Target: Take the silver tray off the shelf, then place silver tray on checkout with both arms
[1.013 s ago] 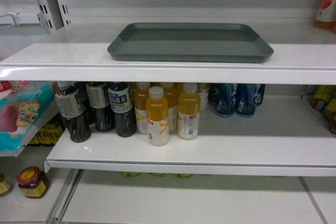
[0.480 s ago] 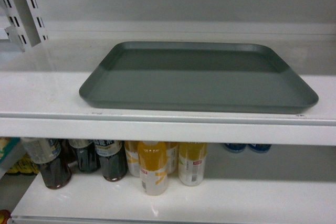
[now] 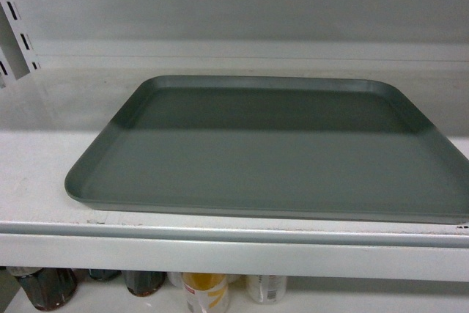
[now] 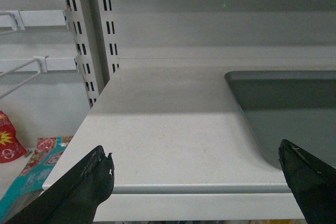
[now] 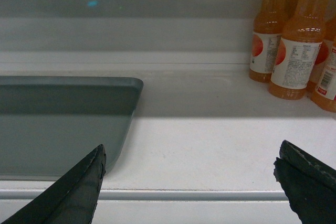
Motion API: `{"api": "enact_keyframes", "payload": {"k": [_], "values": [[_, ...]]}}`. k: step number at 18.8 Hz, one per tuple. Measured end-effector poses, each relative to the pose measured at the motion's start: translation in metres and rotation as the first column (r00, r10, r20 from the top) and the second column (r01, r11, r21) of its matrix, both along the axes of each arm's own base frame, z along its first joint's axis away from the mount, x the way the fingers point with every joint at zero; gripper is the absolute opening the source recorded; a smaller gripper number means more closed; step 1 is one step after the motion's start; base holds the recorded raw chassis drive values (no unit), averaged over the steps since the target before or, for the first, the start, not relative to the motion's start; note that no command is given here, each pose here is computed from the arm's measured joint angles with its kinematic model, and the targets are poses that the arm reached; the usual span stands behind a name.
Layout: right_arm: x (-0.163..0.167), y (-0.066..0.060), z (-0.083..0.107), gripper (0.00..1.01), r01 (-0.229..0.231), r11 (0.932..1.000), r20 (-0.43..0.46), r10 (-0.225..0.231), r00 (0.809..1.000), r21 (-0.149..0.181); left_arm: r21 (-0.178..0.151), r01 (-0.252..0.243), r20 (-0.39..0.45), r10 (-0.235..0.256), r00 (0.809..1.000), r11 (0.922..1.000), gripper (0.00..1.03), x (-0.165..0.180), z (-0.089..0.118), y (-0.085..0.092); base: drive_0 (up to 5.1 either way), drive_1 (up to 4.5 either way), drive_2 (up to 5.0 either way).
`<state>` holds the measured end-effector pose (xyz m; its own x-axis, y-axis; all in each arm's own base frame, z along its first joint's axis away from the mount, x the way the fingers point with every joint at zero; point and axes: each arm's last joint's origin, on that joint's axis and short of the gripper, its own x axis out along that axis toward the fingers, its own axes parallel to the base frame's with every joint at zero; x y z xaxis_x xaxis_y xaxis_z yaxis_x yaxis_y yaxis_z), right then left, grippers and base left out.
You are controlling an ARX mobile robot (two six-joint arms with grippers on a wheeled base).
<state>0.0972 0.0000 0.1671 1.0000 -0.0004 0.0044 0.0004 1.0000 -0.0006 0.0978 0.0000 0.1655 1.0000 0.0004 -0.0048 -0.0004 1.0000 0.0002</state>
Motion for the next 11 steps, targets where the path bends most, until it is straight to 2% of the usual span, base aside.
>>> {"api": "enact_keyframes", "payload": {"k": [10, 11], "values": [[0.0, 0.0, 0.0, 0.98, 0.0, 1.0, 0.0, 0.0, 1.0, 0.0, 0.0, 0.0, 0.0, 0.0, 1.0, 1.0, 0.98, 0.0, 0.0, 0.0, 0.0, 0.0, 0.0], [-0.0001, -0.0001, -0.0022, 0.98, 0.004, 0.9997, -0.06, -0.002, 0.998, 0.026, -0.006, 0.004, -0.038, -0.005, 0.999, 1.0, 0.98, -0.0001, -0.0017, -0.0001, 0.0, 0.0, 0.0]]}}
